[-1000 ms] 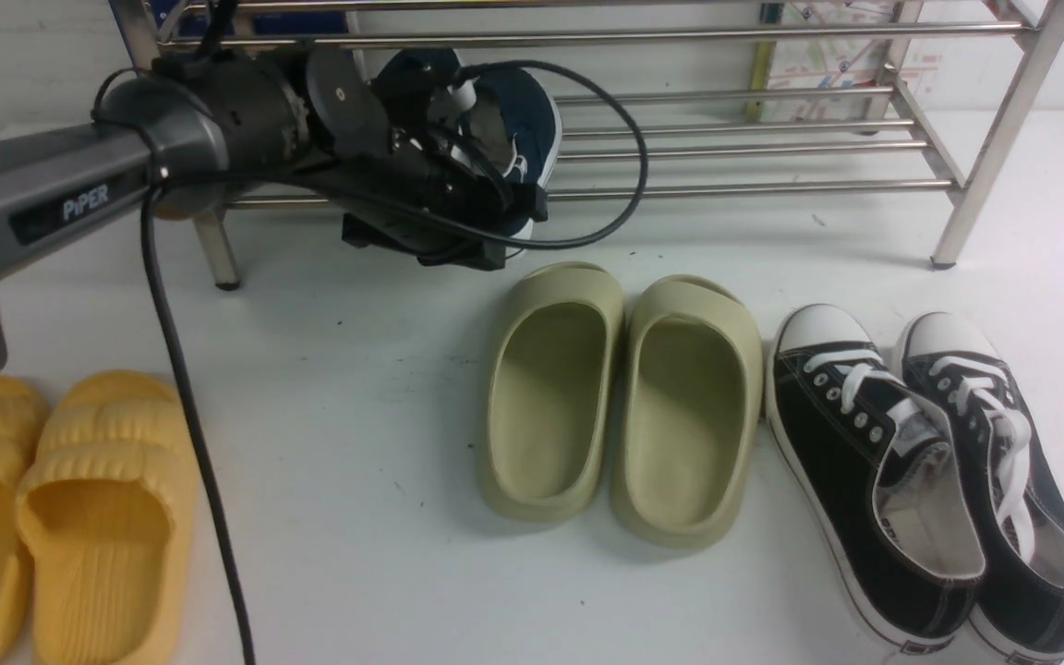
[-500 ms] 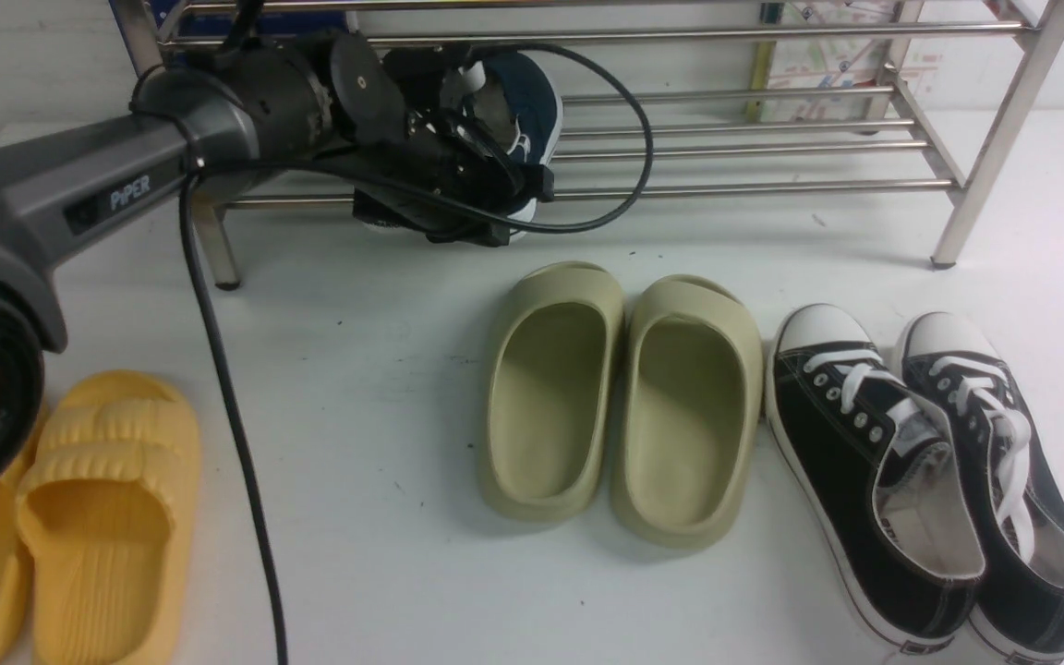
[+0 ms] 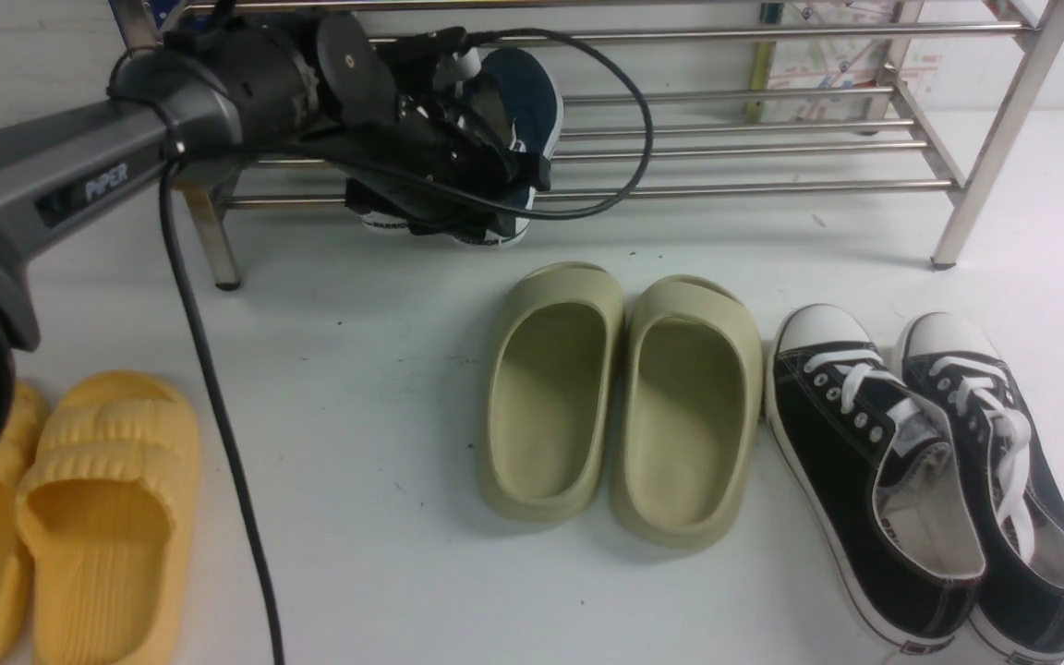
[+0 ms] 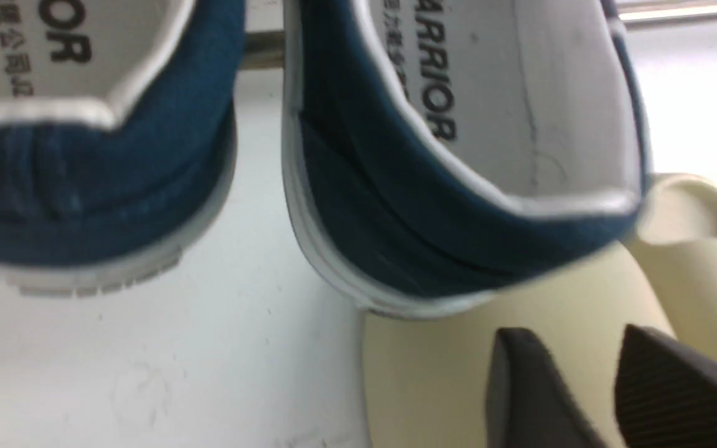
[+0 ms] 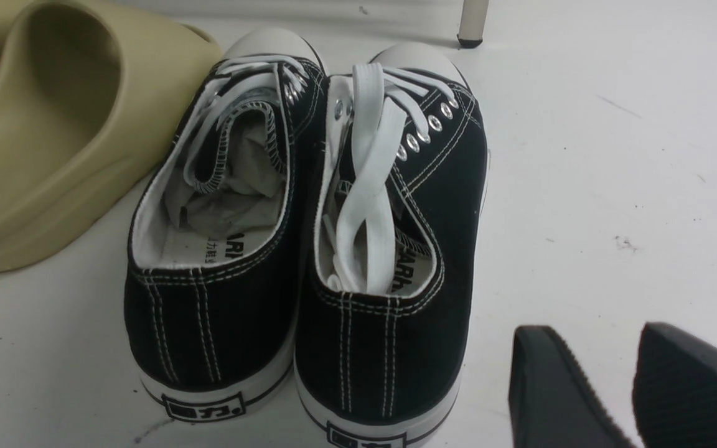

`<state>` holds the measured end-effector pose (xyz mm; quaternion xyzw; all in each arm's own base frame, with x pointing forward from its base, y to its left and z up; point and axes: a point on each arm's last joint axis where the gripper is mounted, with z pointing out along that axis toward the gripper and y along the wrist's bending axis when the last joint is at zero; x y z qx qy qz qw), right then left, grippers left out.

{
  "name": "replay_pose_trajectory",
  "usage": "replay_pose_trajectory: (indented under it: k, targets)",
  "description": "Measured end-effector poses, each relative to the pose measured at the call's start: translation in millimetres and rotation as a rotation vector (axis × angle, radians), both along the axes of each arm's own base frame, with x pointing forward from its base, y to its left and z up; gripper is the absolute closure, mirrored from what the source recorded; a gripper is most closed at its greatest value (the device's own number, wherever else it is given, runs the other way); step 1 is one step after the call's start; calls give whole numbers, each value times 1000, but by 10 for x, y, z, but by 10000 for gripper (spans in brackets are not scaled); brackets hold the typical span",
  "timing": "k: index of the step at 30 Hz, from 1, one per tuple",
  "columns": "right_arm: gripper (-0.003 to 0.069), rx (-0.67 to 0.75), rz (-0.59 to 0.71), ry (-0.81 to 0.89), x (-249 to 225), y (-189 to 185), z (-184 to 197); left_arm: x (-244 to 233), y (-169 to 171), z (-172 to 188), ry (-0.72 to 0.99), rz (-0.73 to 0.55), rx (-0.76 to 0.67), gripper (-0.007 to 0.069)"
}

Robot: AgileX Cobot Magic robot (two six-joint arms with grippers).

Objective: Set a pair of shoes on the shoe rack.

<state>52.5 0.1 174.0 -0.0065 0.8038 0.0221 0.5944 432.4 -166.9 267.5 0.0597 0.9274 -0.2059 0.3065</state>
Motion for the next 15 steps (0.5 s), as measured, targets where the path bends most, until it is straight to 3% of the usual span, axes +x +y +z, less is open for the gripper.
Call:
replay_pose_trajectory:
  k: [3,8,15]
  targets:
    - [413,0,0,0,0,0,0,-178,57,252,30,-24,28,278]
    - [413,0,0,0,0,0,0,-491,200,681,58,-3,73,277]
    - [413,0,0,0,0,0,0,-1495,650,1670,-78,102,97,550]
